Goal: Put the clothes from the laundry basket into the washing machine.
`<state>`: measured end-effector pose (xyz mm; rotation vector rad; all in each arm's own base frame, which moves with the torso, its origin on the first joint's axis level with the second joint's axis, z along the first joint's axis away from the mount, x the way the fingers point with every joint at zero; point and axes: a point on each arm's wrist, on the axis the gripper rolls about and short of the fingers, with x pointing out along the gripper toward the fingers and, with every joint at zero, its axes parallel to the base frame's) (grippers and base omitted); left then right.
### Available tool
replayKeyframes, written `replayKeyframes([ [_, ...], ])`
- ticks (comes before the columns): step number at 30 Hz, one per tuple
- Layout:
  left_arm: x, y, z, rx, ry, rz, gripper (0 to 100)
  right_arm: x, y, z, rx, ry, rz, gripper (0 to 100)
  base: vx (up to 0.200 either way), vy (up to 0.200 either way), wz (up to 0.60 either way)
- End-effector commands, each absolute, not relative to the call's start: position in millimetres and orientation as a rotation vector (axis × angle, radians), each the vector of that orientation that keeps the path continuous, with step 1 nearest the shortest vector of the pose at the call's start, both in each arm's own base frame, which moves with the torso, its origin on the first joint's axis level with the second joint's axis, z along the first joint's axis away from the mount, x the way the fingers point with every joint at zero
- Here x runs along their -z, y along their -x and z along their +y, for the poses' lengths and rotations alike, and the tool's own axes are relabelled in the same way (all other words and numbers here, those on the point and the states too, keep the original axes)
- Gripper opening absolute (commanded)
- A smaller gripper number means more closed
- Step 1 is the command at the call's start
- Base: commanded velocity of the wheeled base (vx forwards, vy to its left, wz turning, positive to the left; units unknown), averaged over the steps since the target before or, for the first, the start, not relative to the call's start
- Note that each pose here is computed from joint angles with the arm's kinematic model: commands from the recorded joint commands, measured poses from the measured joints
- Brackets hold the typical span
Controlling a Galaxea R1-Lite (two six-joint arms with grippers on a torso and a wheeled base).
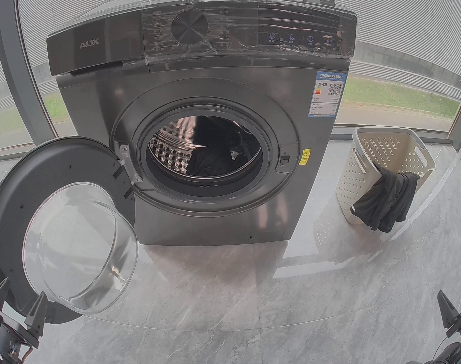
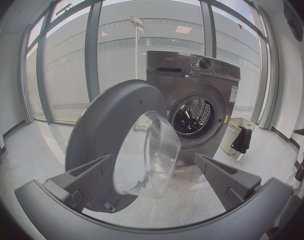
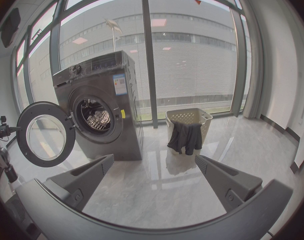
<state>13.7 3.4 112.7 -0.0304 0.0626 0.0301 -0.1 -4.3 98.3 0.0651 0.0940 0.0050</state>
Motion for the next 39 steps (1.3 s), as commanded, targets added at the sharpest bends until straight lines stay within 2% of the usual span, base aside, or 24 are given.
replayKeyframes([
  [1, -90.1, 12.7, 8.4, -0.163, 0.037, -0.003, 100, -84.2, 16.0, -4.7, 0.089, -0.024, 0.014, 100, 0.000, 0.000, 0.00],
  [3, -86.2, 15.8, 8.5, -0.196, 0.000, 0.002, 100, -82.2, 21.9, -2.8, 0.125, 0.051, -0.040, 100, 0.000, 0.000, 0.00],
  [6, -85.4, 16.2, 8.2, -0.224, 0.006, 0.007, 100, -81.9, 23.2, -1.7, 0.098, 0.102, -0.055, 100, 0.000, 0.000, 0.00],
  [9, -85.3, 16.3, 7.7, -0.218, -0.001, 0.006, 100, -82.3, 23.6, -2.4, 0.117, 0.068, -0.048, 100, 0.000, 0.000, 0.00],
  [12, -85.3, 16.0, 6.7, -0.167, -0.066, 0.016, 100, -81.8, 24.8, -1.6, 0.069, -0.050, -0.022, 100, 0.000, 0.000, 0.00],
  [14, -85.7, 16.0, 6.0, -0.135, -0.049, 0.012, 100, -82.2, 24.9, 0.8, -0.038, -0.075, -0.020, 100, 0.000, 0.000, 0.00],
  [15, -85.7, 16.1, 5.7, -0.124, -0.029, 0.009, 100, -82.2, 25.0, 1.3, -0.056, -0.075, -0.016, 100, 0.000, 0.000, 0.00],
  [16, -85.7, 16.1, 5.7, -0.124, -0.029, 0.009, 100, -82.2, 25.0, 1.3, -0.056, -0.075, -0.016, 100, 0.000, 0.000, 0.00],
  [17, -85.3, 16.7, 5.3, -0.132, 0.021, -0.001, 100, -78.6, 24.0, -0.3, 0.024, -0.045, -0.005, 100, 0.000, 0.000, 0.00],
  [18, -85.3, 17.0, 5.2, -0.136, 0.023, -0.005, 100, -78.2, 23.8, -0.6, 0.040, -0.034, -0.007, 100, 0.000, 0.000, 0.00],
  [19, -83.1, 21.1, 3.5, -0.183, 0.041, -0.045, 100, -77.1, 23.6, -1.2, 0.067, -0.021, -0.001, 100, 0.000, 0.000, 0.00],
  [22, -82.8, 21.6, 3.4, -0.151, 0.045, -0.051, 100, -76.0, 23.4, -0.4, 0.023, -0.021, 0.007, 100, 0.000, 0.000, 0.00],
  [26, -82.3, 23.3, 3.2, -0.138, 0.038, -0.067, 100, -76.0, 23.4, -0.4, 0.020, -0.009, 0.008, 100, 0.000, 0.000, 0.00],
  [33, -81.9, 23.2, 2.2, -0.094, 0.081, -0.064, 100, -75.7, 22.9, -0.4, 0.020, -0.011, 0.000, 100, 0.000, 0.000, 0.00],
  [39, -81.7, 23.2, 2.3, -0.096, 0.081, -0.062, 100, -75.7, 22.9, -0.4, 0.018, -0.009, 0.000, 100, 0.000, -0.200, 0.00],
])
